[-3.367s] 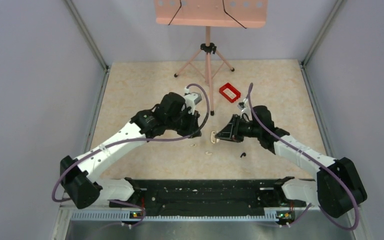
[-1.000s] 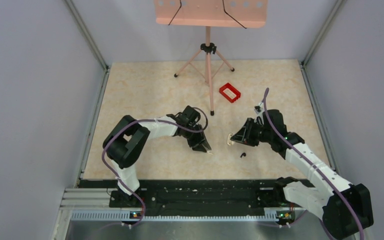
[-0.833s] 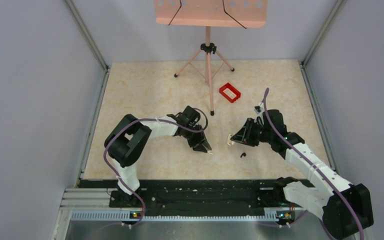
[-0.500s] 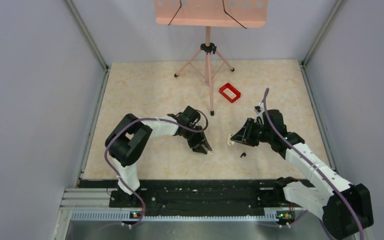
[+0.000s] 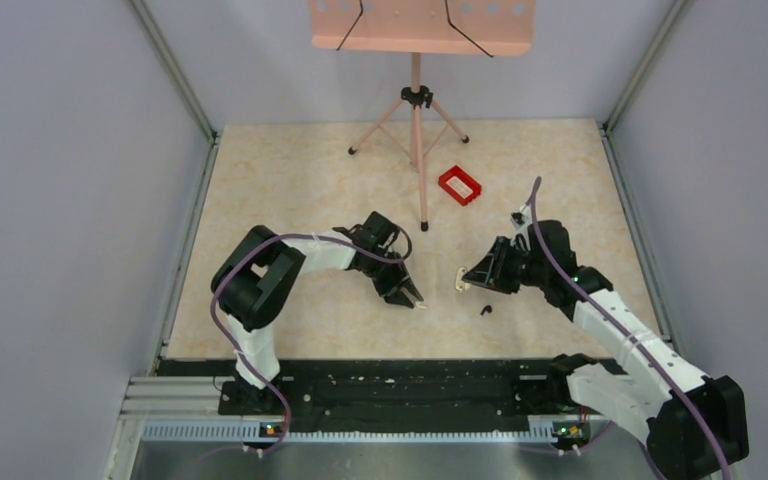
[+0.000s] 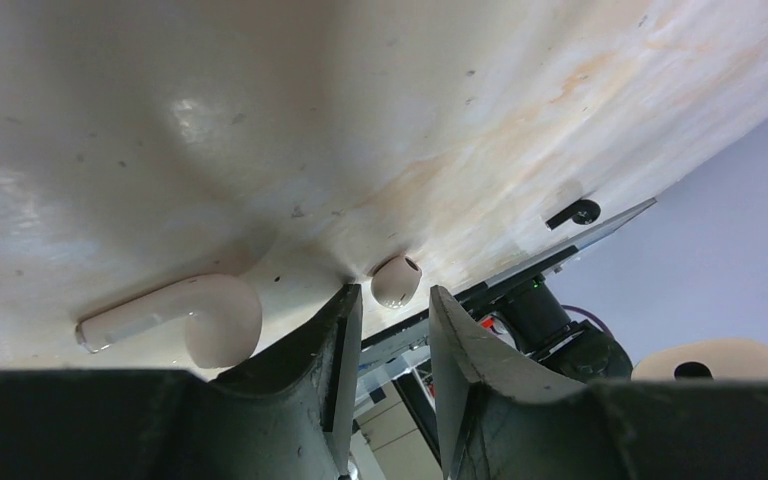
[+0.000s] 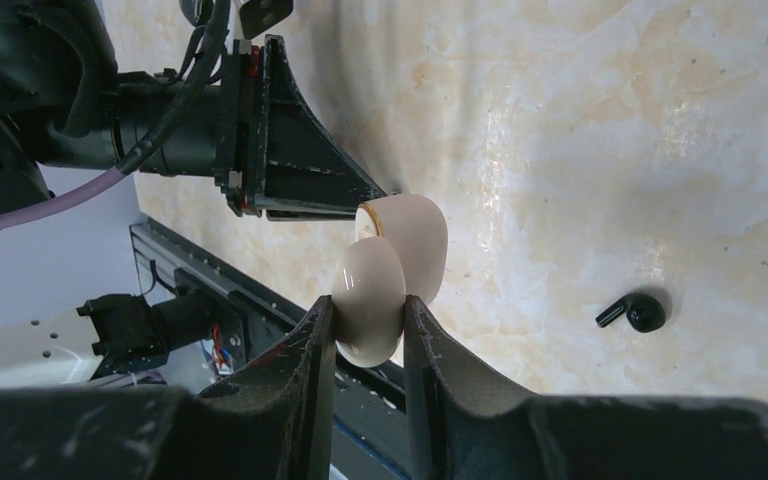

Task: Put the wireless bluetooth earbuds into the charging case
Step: Pick up the left earbud from the center of the board.

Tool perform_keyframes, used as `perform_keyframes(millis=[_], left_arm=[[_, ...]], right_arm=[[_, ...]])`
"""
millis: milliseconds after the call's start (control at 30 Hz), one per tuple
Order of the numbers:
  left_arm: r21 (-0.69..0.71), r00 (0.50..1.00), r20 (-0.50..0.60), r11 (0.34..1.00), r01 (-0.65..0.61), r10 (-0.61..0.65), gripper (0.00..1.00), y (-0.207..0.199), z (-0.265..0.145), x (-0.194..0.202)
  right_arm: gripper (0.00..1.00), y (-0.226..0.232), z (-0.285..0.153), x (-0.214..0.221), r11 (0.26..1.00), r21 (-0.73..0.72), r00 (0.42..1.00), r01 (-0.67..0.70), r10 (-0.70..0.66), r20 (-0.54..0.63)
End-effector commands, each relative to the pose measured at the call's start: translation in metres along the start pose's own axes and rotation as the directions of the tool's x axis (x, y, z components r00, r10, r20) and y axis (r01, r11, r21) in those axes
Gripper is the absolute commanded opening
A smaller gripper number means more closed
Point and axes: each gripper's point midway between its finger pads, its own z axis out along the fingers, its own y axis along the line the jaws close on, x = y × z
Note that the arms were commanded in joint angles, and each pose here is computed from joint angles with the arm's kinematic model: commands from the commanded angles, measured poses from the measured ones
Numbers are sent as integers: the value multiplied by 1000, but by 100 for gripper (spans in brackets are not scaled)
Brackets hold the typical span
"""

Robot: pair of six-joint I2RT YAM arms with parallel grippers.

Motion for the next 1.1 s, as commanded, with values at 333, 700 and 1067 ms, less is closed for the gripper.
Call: perform_keyframes(millis=[333,700,1067], left_arm=[[-74,996,23,994,84,-83,34,27,16,-11],[-62,996,28,994,91,-89,35,22,17,-14],[-83,993,43,990,112,-108,34,28,20,-16]], right_arm=[[0,7,-8,-8,999,-16,999,28,-28,46],[0,6,-8,-9,999,-10,998,35,-35,49],[0,6,-9,-9,999,-10,998,36,-36,51]])
